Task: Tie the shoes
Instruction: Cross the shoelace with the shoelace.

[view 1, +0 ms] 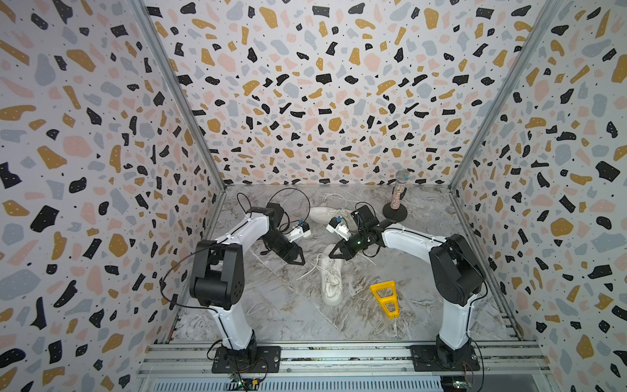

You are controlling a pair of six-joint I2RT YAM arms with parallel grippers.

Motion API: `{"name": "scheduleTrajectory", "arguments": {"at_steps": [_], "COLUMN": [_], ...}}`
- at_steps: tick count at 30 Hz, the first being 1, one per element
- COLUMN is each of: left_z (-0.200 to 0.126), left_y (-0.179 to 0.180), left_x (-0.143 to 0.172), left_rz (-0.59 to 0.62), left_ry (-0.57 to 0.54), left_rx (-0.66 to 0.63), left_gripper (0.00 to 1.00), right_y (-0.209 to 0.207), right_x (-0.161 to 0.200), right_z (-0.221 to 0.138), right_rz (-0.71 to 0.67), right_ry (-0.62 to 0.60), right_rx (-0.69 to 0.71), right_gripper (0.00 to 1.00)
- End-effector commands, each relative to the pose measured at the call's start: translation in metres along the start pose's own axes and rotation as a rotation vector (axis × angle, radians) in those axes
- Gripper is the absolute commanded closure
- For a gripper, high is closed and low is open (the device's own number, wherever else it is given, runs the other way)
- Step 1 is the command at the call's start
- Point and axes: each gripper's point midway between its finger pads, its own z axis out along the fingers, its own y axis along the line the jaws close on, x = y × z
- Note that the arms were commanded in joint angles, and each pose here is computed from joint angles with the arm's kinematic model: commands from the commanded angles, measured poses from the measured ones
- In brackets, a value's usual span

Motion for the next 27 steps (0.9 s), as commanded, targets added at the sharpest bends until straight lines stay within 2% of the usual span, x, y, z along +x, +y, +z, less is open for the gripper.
{"name": "scheduleTrajectory", "arguments": {"at_steps": [1,6,12,16,27], "left_z": [0.011,0.029,0.044,0.052,0.064], "left_y": [0.01,0.009,0.016,0.014,0.005], "left_x": [0.006,0.011,0.012,0.012,0.021], "left_rz": [0.174,0.275,0.301,0.303,0.296], "left_ry": [0.024,0.047,0.096,0.111,0.141], "left_rx": [-0.131,-0.218,-0.267,-0.254,-0.222], "left_gripper": [0.44,0.47,0.52,0.56,0.55], "right_y": [0.006,0.004,0.003,0.003,0.002], "right_x": [-0.014,-0.011,-0.012,-0.012,-0.012], "right_z": [-0.009,-0.008,-0.009,-0.01,-0.011], "right_rz": [-0.022,-0.012,-0.012,-0.013,-0.013], "right_ry": [-0.026,-0.019,-0.023,-0.023,-0.023], "right_rx": [0.004,0.003,0.003,0.004,0.007], "right_gripper": [1.0,1.0,1.0,1.0,1.0]}}
